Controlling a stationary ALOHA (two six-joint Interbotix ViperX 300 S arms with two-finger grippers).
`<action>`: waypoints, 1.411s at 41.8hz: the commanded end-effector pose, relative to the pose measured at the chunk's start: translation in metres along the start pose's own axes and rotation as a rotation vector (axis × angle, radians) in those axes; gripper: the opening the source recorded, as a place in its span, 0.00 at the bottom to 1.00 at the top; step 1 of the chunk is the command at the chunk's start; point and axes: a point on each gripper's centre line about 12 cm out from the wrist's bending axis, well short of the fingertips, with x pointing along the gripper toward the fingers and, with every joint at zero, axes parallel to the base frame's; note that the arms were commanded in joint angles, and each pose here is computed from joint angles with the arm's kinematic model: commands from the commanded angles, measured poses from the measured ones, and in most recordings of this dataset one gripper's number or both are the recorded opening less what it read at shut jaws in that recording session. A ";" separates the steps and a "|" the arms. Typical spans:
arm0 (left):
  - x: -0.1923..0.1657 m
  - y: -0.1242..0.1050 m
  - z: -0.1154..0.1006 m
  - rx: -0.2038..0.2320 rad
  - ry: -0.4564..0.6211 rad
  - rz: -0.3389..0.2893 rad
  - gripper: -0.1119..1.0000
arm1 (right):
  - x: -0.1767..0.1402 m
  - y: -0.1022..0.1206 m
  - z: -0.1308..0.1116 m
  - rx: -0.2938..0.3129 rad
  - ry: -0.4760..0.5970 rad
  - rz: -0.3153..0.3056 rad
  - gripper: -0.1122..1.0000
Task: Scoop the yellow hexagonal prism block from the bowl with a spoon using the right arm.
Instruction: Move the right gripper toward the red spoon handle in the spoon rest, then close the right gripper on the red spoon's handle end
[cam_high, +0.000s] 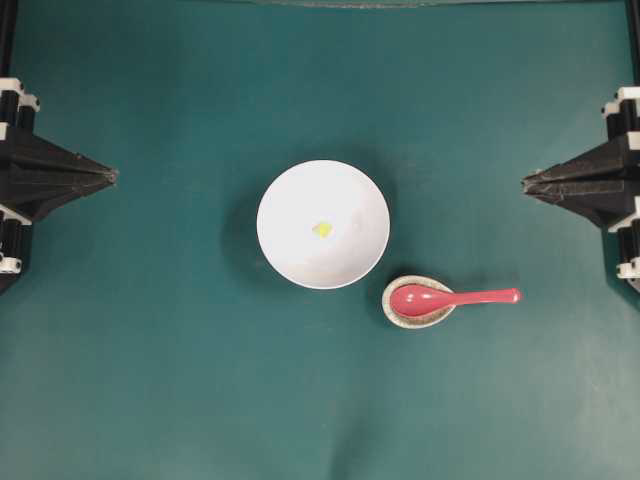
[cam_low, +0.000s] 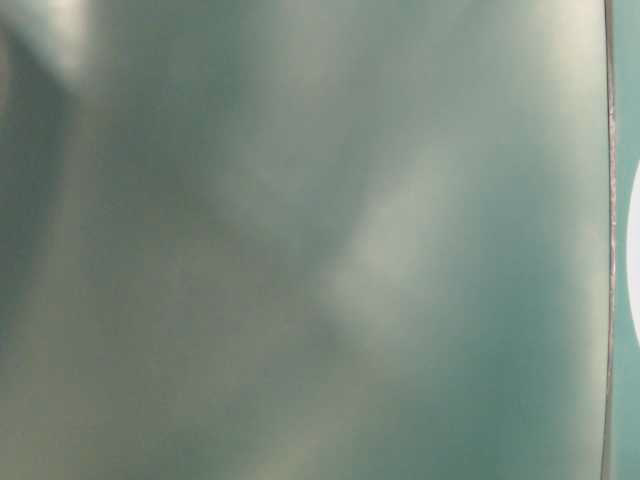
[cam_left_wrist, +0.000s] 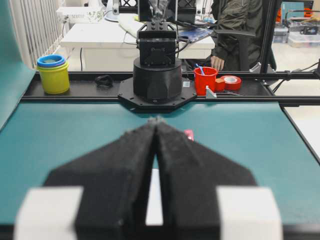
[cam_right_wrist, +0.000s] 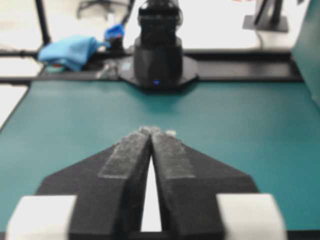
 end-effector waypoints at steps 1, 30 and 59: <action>0.003 0.000 0.011 0.003 -0.032 -0.001 0.10 | 0.003 -0.001 0.004 0.001 0.000 -0.003 0.32; 0.004 0.000 0.008 0.009 -0.015 -0.002 0.10 | 0.035 0.024 -0.080 0.065 0.163 0.075 0.59; 0.004 0.000 0.005 0.014 0.000 -0.002 0.10 | 0.027 0.057 -0.168 0.111 0.296 0.077 0.59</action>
